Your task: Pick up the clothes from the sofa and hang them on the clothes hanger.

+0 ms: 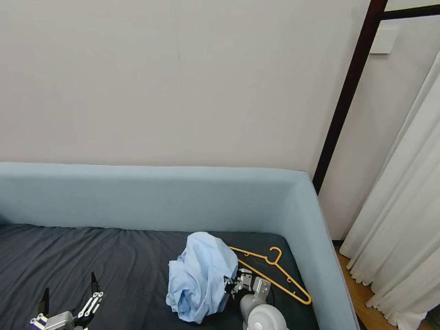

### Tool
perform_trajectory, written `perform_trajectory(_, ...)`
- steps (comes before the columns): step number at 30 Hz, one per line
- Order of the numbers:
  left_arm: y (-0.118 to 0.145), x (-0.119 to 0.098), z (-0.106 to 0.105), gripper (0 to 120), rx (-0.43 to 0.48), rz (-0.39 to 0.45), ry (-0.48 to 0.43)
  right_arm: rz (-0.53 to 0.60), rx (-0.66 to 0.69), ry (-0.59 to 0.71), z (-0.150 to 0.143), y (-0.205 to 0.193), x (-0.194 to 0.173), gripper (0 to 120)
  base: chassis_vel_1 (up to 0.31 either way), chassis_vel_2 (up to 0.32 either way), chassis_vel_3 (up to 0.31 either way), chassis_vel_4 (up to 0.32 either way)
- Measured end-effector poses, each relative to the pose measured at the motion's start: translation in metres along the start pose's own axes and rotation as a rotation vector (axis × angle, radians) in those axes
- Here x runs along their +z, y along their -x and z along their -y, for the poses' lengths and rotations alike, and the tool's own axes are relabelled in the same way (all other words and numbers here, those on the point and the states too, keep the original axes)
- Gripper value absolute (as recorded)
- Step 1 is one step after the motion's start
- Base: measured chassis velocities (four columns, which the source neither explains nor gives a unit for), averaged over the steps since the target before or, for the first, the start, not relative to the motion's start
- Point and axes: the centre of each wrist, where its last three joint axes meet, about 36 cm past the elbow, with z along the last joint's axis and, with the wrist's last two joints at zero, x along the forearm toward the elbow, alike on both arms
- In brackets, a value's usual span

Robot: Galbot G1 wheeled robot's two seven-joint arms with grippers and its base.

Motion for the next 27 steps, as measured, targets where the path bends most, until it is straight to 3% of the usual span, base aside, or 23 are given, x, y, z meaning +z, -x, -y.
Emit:
perform_trajectory(9, 0.003, 0.001, 0.002, 100, -0.018, 0.001, 0.005, 0.151, -0.167, 0.046, 0.000, -0.018, -0.007, 0, 0.000, 0.000, 0.000, 0.000)
perform_trajectory(12, 0.006, -0.001, 0.000, 100, -0.029, 0.011, 0.009, 0.312, -0.370, 0.097, -0.015, -0.040, -0.038, 0, 0.000, 0.000, 0.000, 0.000)
perform_trajectory(17, 0.009, -0.003, -0.002, 100, -0.047, 0.019, 0.009, 0.434, -0.540, 0.133, -0.045, -0.067, -0.086, 0, 0.000, 0.000, 0.000, 0.000)
perform_trajectory(18, 0.009, -0.003, -0.002, 100, -0.047, 0.019, 0.009, 0.434, -0.540, 0.133, -0.045, -0.067, -0.086, 0, 0.000, 0.000, 0.000, 0.000)
perform_trajectory(22, 0.010, -0.005, -0.001, 100, -0.056, 0.025, 0.005, 0.519, -0.705, 0.125, -0.081, -0.100, -0.144, 0, 0.000, 0.000, 0.000, 0.000)
perform_trajectory(27, 0.011, -0.007, -0.001, 100, -0.062, 0.031, 0.000, 0.569, -0.783, 0.073, -0.106, -0.122, -0.191, 0, 0.000, 0.000, 0.000, 0.000)
